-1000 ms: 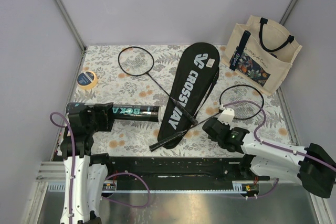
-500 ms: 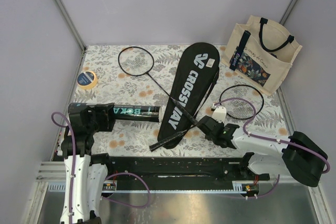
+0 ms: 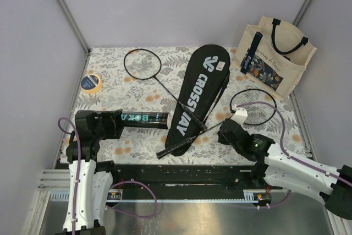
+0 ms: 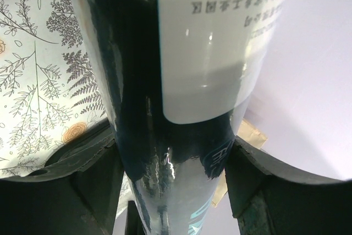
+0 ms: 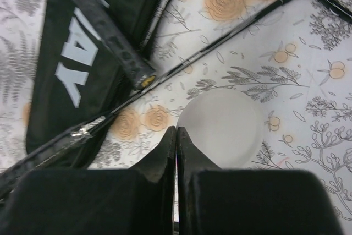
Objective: Pack up the badminton gear
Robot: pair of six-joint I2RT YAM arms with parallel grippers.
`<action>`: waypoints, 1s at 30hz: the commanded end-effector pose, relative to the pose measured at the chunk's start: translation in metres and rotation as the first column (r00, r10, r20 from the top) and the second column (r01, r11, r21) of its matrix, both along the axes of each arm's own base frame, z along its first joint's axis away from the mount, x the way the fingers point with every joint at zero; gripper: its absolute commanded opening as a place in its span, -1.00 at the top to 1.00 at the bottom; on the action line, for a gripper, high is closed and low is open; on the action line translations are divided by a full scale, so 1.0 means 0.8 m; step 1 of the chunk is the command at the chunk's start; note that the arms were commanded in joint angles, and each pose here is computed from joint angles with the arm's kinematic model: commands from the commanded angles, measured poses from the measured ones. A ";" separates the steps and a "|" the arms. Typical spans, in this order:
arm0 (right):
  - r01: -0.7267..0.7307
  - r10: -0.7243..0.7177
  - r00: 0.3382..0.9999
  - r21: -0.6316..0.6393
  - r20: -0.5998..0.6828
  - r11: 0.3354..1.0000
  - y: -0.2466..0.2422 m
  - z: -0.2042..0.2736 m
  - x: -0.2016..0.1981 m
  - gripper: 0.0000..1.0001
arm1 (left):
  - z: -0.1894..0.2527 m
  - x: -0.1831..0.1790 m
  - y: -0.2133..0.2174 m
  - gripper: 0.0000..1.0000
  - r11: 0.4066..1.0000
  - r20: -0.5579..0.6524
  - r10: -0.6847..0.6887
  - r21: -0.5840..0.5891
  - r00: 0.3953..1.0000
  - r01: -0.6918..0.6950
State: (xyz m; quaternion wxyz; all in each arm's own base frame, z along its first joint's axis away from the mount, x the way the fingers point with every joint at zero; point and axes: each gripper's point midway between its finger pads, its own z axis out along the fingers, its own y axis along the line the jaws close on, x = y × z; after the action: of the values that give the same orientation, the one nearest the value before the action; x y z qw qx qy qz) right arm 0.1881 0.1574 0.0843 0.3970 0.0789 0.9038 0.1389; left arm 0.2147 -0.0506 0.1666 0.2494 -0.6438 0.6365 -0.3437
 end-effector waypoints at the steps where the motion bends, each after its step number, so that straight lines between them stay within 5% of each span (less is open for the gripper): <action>1: -0.063 0.053 0.992 0.095 0.111 0.993 0.020 0.054 0.012 1.00 | 0.020 0.016 -0.007 0.50 0.999 0.077 -0.026 -0.030 0.997 0.029; 9: -0.347 0.197 0.904 0.382 0.380 0.857 0.107 0.137 0.010 1.00 | 0.008 0.017 -0.017 0.50 0.996 0.059 -0.054 -0.073 0.997 0.059; 19: -0.630 0.293 0.726 0.431 0.623 0.646 0.210 0.244 -0.030 1.00 | 0.000 0.020 -0.023 0.50 0.992 0.045 -0.080 -0.097 0.996 0.084; 30: -0.699 0.286 0.652 0.411 0.703 0.585 0.242 0.271 -0.046 1.00 | 0.005 0.015 -0.036 0.50 0.980 0.053 -0.120 -0.150 0.991 0.127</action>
State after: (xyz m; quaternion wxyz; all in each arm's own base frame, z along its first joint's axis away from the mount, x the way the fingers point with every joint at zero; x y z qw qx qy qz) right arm 0.1561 0.3455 0.2586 0.5026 -0.1000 0.6716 0.5351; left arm 0.2189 -0.0701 0.1495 0.1863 -0.6385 0.6470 -0.3728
